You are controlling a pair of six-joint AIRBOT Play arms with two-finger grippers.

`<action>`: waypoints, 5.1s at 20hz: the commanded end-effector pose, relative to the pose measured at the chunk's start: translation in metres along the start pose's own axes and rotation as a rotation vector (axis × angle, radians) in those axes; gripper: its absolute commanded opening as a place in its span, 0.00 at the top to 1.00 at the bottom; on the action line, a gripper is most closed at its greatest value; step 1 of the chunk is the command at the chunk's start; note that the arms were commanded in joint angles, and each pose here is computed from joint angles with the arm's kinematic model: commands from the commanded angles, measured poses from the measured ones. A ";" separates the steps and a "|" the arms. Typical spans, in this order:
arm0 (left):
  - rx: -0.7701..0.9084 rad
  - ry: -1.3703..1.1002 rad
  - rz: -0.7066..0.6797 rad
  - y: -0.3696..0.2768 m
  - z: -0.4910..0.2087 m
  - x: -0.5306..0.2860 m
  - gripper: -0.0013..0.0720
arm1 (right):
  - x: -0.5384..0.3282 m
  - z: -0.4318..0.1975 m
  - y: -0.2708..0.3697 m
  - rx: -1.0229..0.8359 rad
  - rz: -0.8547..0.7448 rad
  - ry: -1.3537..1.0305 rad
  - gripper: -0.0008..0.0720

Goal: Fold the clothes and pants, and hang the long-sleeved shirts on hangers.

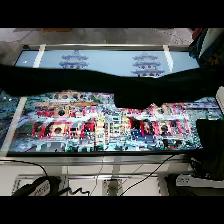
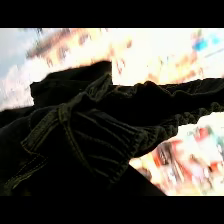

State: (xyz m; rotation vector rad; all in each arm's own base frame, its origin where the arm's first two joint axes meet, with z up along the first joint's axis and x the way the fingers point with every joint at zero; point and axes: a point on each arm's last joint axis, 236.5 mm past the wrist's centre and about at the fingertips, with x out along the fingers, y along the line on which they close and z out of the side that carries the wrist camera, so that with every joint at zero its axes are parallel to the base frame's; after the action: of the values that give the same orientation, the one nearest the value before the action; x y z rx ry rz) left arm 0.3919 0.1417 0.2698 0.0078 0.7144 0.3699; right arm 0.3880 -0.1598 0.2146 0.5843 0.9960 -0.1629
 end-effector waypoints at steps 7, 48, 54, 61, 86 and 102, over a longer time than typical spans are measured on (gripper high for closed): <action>0.089 0.383 0.019 0.018 -0.123 0.058 0.96 | 0.001 -0.023 0.002 -0.081 0.056 0.093 0.95; -0.020 -0.281 0.142 0.061 0.010 0.064 0.96 | 0.109 -0.074 0.048 -0.093 0.173 -0.270 0.95; 0.191 0.306 0.104 0.064 -0.163 0.105 0.96 | 0.153 -0.179 0.016 -0.333 -0.002 0.172 0.95; 0.417 0.920 -0.001 0.070 -0.376 0.082 0.96 | 0.126 -0.273 -0.052 -0.379 -0.188 0.605 0.95; 0.419 1.141 0.161 0.156 -0.369 0.050 0.96 | 0.081 -0.335 -0.073 -0.353 -0.232 0.938 0.95; 0.444 0.763 0.252 0.124 -0.266 0.106 0.96 | 0.119 -0.184 -0.046 -0.486 -0.272 0.319 0.94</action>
State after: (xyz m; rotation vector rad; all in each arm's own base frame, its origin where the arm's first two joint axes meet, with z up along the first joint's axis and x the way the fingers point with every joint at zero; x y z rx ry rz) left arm 0.2085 0.2678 -0.0023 0.3541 1.6893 0.4259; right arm 0.2443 -0.0638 -0.0041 0.0910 1.5928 -0.0039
